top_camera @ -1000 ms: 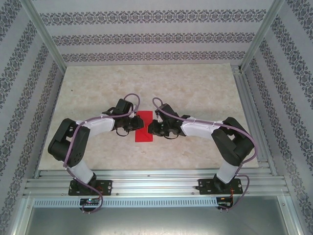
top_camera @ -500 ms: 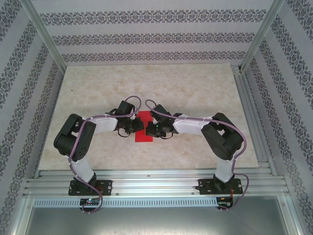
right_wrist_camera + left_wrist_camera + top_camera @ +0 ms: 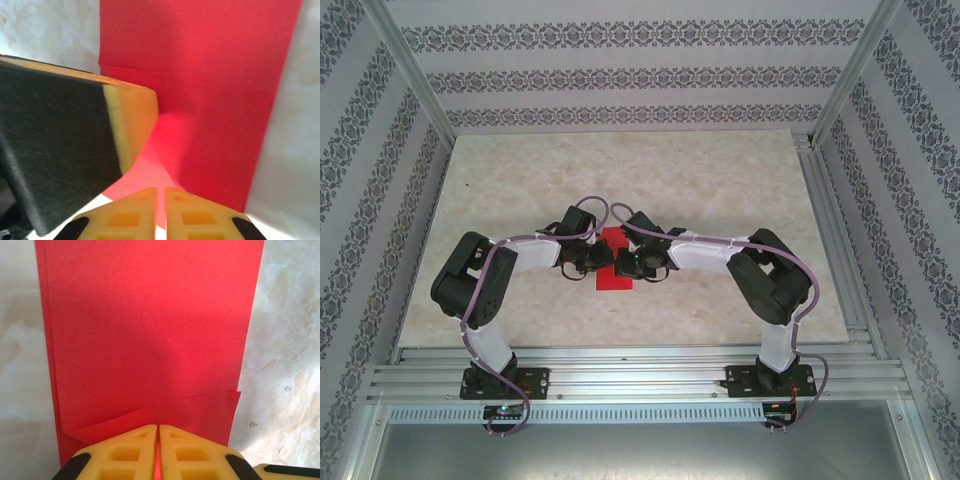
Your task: Fold a paper plane with a square sheet of paper (pick it up from the middle)
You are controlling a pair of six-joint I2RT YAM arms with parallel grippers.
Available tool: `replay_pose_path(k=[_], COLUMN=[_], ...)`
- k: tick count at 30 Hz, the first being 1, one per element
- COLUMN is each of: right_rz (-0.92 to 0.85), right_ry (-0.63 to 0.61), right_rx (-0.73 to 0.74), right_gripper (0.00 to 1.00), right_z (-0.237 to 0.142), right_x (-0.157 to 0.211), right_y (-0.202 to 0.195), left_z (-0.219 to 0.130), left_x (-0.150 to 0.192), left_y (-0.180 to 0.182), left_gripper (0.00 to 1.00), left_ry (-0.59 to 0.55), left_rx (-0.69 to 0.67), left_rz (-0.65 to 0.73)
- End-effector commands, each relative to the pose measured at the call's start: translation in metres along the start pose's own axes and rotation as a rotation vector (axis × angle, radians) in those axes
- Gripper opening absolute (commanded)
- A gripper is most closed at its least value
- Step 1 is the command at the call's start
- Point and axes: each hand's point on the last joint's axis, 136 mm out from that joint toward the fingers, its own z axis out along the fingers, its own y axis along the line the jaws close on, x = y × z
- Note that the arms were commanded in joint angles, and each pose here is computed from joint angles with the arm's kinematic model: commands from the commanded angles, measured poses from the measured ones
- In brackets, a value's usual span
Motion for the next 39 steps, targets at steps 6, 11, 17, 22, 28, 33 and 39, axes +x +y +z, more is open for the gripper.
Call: replay_pose_path(k=[6,11,17,22,28,33,39], right_rz=[-0.013,-0.003,0.015,0.029,0.038,0.042,-0.019], right_ry=[0.03,0.062,0.092,0.094,0.115,0.137,0.014], right_rx=[0.02,0.04,0.049,0.074,0.104,0.115,0.024], right_gripper=[0.12,0.12,0.12,0.12,0.12,0.12,0.13], right_z=[0.019,0.022,0.02,0.014,0.001,-0.008,-0.033], right_x=[0.003,0.016,0.034,0.043,0.061,0.074,0.044], right_y=[-0.004,-0.016,-0.029,-0.04,-0.054,-0.061,-0.026], left_z=[0.008,0.009,0.009,0.009,0.008,0.008,0.006], left_x=[-0.001,0.0,0.002,0.003,0.003,0.003,0.002], left_y=[0.008,0.013,0.019,0.021,0.025,0.025,0.021], left_gripper=[0.12,0.12,0.11,0.11,0.11,0.11,0.11], left_ry=[-0.011,-0.016,-0.023,-0.025,-0.031,-0.03,-0.03], left_rx=[-0.047,-0.064,-0.073,-0.083,-0.106,-0.102,-0.088], left_rz=[-0.011,-0.02,-0.034,-0.035,-0.029,-0.027,-0.02])
